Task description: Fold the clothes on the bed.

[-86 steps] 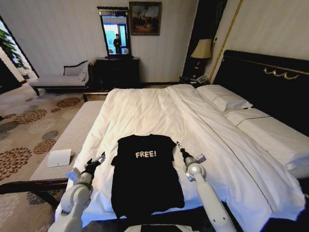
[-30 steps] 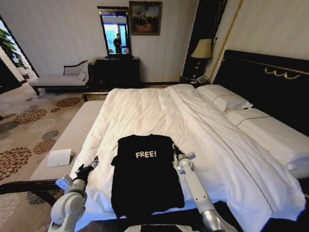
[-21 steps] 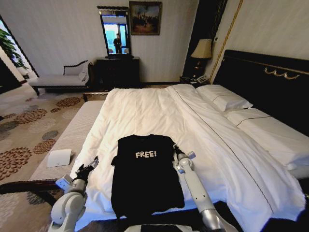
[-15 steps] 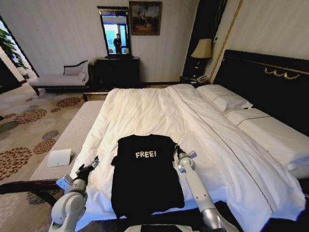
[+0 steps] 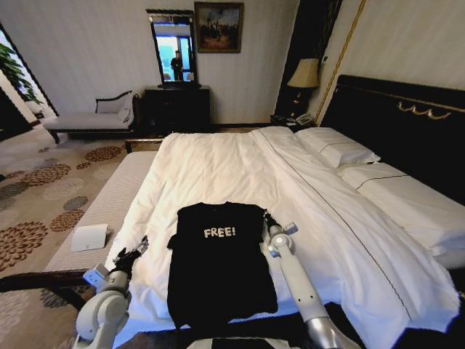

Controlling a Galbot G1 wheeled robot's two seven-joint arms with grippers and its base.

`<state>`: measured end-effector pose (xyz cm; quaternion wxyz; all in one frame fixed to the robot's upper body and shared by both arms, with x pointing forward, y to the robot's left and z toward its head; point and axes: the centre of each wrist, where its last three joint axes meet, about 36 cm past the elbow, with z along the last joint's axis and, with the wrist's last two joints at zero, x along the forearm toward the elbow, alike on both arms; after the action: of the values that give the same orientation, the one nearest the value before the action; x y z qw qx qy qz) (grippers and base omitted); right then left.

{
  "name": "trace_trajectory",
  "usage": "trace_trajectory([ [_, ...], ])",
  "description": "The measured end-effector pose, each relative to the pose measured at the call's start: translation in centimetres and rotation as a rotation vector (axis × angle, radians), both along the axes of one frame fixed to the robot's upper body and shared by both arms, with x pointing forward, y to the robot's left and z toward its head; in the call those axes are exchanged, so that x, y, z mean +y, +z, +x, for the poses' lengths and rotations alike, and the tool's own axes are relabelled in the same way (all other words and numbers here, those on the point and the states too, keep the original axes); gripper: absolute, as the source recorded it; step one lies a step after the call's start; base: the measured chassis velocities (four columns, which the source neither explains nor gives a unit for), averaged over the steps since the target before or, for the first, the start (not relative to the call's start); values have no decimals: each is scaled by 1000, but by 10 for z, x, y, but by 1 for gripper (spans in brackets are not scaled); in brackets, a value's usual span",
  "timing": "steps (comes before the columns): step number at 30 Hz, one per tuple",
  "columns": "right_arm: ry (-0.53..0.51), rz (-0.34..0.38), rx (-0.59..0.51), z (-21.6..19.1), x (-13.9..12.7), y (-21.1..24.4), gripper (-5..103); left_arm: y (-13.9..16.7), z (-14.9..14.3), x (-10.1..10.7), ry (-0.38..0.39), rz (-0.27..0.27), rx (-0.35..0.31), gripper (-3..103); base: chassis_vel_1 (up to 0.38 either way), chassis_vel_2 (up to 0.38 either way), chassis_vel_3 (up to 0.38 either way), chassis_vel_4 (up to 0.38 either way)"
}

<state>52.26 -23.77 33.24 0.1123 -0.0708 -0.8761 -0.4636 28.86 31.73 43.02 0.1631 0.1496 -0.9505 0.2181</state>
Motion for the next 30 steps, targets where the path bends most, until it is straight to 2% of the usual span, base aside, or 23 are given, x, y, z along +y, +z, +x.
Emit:
trace_trajectory([
  [5,35,-60,-32,-7,9,1,0,0,-1,0,1,0,1,100,0,0,0,0],
  [8,84,-136,-50,-13,22,-8,0,-1,-1,0,3,-2,4,100,0,0,0,0],
  [9,84,-136,-50,-13,22,-8,0,-1,-1,0,3,-2,4,100,0,0,0,0],
  [12,141,-189,-79,-20,41,-19,0,-3,-2,0,6,-4,10,100,0,0,0,0],
  [14,160,-199,-90,-23,48,-21,0,-4,-2,0,7,-4,11,100,0,0,0,0],
  [19,255,-237,-100,-39,90,-40,0,-7,-1,0,10,-7,16,100,0,0,0,0],
  [24,279,-249,-99,-45,109,-49,0,-10,-1,-2,11,-13,23,100,0,0,0,0],
  [25,280,-241,-104,-48,112,-48,5,-10,-1,-2,12,-15,24,100,0,0,0,0],
  [26,280,-241,-104,-48,112,-48,5,-10,-1,-2,12,-15,24,100,0,0,0,0],
  [30,259,-160,-150,-65,108,-26,27,-12,-1,0,19,-13,26,100,0,0,0,0],
])
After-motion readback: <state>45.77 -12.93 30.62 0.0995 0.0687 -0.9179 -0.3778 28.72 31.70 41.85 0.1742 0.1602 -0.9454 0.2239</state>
